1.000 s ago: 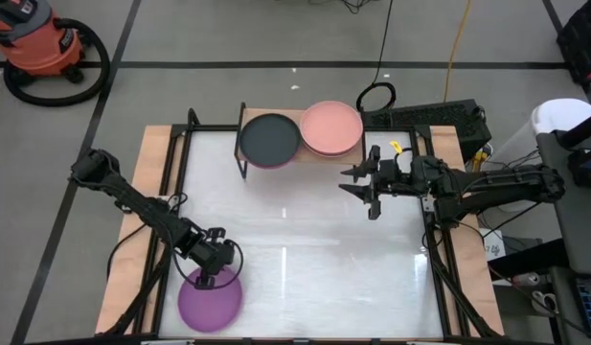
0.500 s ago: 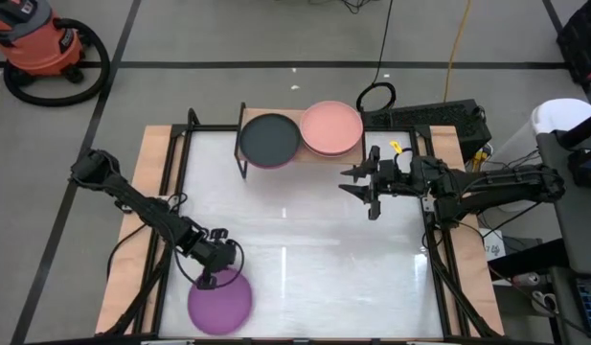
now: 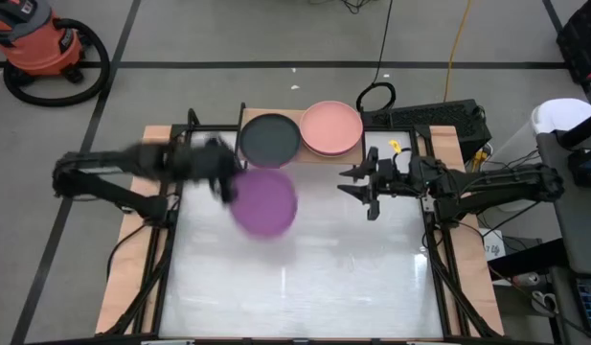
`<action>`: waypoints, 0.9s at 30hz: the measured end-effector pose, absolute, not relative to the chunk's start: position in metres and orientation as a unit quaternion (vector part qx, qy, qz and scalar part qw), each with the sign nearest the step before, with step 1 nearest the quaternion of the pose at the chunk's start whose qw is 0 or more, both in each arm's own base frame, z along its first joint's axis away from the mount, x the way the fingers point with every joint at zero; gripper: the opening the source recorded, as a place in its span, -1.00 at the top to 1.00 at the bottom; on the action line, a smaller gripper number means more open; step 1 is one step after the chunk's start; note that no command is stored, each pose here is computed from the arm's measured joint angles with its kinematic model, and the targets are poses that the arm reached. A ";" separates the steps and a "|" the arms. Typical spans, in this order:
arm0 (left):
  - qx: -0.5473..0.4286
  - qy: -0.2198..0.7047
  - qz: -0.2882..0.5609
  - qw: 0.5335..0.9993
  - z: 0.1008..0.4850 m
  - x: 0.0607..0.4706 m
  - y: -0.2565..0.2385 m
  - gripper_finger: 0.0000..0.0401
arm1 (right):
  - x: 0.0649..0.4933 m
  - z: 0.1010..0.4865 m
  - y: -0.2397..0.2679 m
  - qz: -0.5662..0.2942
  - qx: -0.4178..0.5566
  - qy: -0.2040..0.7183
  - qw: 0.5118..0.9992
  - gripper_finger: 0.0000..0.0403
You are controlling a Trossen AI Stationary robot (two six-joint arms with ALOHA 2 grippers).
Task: Place and stack plates onto a shelf
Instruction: Stack the purple plate on top of the black plate on the shelf
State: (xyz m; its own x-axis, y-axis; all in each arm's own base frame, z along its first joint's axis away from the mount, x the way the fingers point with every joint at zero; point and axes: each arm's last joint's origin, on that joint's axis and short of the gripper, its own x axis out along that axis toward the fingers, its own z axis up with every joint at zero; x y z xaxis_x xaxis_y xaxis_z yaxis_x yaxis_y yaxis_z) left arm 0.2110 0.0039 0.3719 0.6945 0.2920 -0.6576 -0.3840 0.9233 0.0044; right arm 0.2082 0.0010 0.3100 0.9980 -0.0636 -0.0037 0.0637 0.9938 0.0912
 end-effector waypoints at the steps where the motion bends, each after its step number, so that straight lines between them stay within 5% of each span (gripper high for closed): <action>1: -0.082 0.312 0.209 0.923 0.385 0.209 0.019 0.96 | 0.208 0.310 0.003 -0.028 0.037 0.001 0.999 0.24; 5: -0.143 0.238 0.266 0.923 0.409 0.200 0.077 0.96 | 0.211 0.313 0.011 -0.006 0.004 -0.019 1.000 0.24; 14: -0.260 0.291 0.338 0.856 0.367 0.208 0.171 0.96 | 0.213 0.316 0.024 0.022 -0.013 -0.043 0.999 0.24; 22: -0.279 0.305 0.374 0.830 0.347 0.207 0.205 0.95 | 0.212 0.315 0.032 0.041 -0.021 -0.038 0.998 0.24; 27: -0.252 0.312 0.370 0.838 0.348 0.205 0.208 0.72 | 0.212 0.313 0.032 0.040 -0.031 -0.031 0.998 0.24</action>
